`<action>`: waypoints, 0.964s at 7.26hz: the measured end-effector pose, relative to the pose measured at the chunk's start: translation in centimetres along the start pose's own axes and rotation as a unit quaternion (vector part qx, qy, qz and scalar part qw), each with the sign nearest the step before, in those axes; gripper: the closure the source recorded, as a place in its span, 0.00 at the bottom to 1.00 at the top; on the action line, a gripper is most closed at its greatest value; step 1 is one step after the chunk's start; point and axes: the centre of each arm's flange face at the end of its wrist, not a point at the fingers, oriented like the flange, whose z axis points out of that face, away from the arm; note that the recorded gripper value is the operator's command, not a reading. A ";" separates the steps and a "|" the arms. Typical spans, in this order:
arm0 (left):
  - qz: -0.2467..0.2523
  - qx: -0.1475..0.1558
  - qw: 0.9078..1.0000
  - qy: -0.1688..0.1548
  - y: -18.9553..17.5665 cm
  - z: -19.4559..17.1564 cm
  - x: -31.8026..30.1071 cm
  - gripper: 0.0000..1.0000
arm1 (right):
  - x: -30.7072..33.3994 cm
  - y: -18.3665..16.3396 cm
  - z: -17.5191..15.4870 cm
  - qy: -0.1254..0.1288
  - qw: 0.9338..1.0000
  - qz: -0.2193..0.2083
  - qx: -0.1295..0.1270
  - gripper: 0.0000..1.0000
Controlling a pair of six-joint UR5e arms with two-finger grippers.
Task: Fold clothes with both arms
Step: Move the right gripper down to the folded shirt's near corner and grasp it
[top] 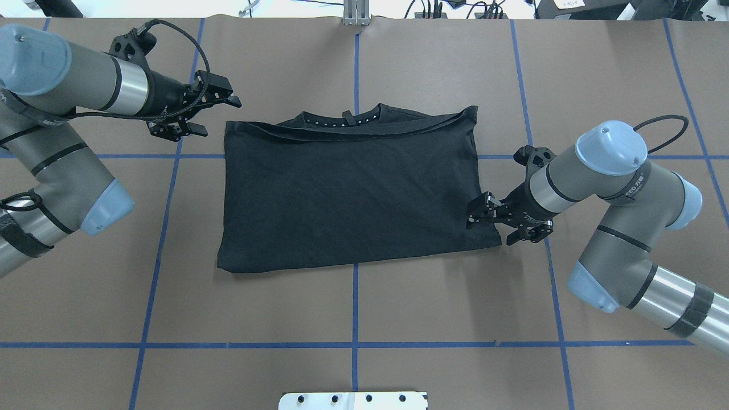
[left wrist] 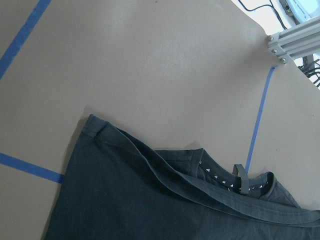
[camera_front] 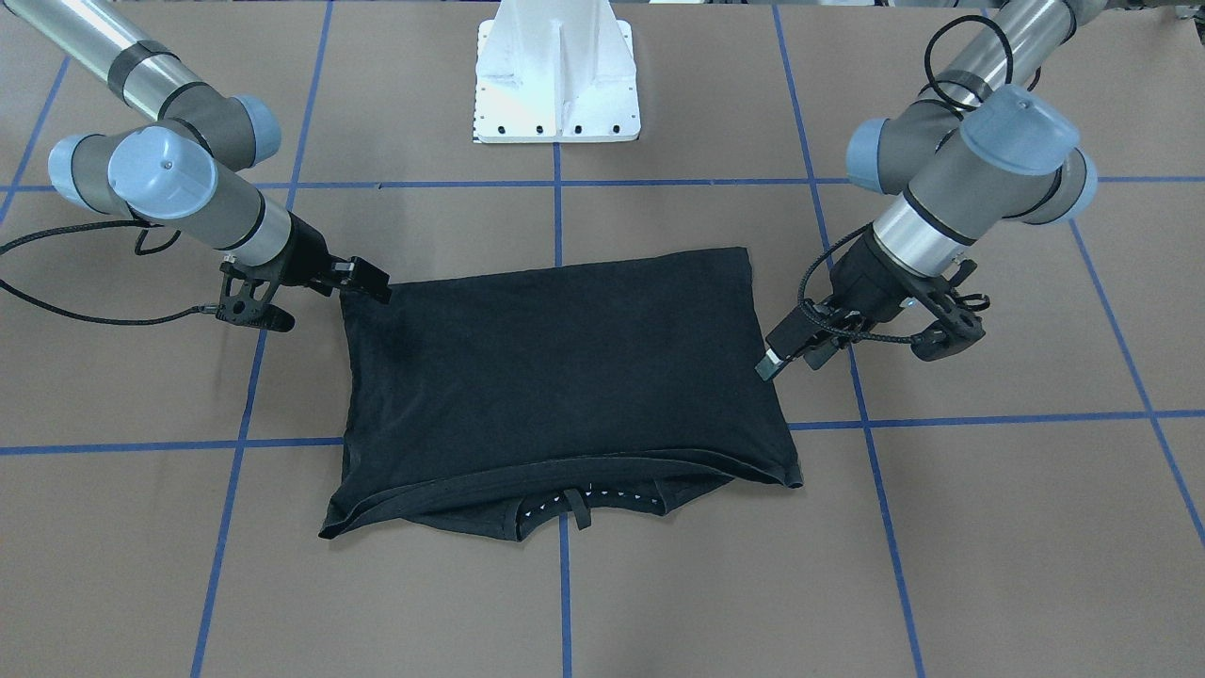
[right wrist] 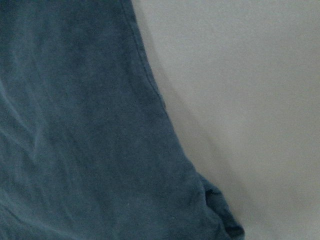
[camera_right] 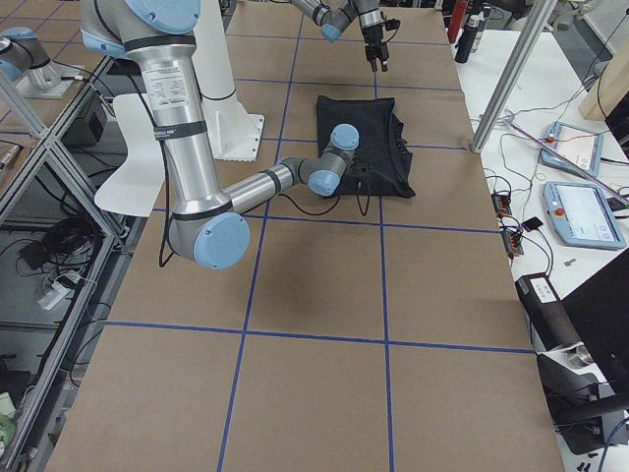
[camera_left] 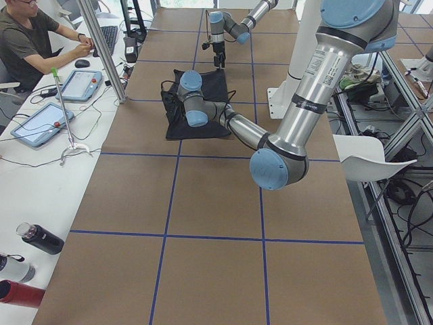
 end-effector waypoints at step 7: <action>-0.001 0.001 1.000 -0.002 0.0 0.0 -0.3 0.00 | 1.2 0.4 1.2 0.014 1.000 0.003 0.010 0.85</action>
